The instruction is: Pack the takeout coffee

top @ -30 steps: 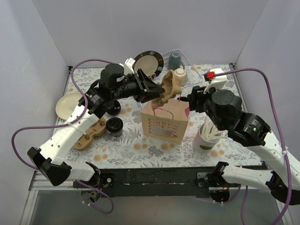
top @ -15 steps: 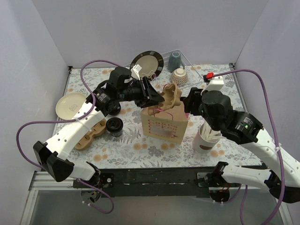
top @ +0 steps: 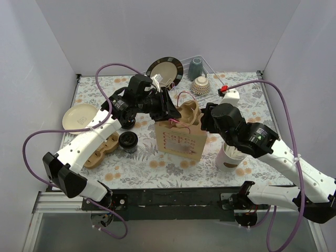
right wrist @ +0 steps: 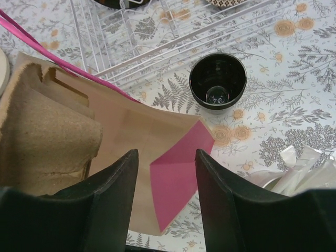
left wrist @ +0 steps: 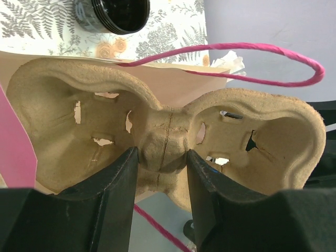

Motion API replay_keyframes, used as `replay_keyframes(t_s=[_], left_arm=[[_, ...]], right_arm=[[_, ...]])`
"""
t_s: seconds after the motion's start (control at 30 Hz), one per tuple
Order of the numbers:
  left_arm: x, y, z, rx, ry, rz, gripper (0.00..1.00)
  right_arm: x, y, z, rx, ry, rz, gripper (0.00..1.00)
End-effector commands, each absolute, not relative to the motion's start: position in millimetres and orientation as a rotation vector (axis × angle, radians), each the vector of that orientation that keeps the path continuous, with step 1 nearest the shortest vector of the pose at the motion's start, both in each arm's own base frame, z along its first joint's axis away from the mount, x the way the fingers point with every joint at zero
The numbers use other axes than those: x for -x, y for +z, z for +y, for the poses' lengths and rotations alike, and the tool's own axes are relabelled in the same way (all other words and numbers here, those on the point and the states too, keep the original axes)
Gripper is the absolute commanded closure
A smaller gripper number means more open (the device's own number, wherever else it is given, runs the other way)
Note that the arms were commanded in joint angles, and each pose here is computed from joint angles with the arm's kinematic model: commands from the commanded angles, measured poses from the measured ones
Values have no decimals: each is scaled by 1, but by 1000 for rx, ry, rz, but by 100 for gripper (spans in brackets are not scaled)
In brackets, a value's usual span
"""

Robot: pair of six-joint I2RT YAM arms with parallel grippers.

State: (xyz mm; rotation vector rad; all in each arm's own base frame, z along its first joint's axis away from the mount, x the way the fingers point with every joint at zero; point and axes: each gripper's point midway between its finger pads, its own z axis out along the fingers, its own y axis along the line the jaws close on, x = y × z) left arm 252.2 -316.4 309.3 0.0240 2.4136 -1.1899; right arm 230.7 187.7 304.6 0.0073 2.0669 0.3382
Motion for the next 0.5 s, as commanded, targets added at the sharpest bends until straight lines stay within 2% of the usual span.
replay_keyframes(t_s=[0.0,0.47], left_arm=[[-253,317,-310,-88,-1127,2394,86],[-254,313,-308,-115,-1094,2406,87]], right_arm=[[-230,296,184,-53,328,2071,45],[-226,299,201,-72,465,2070,46]])
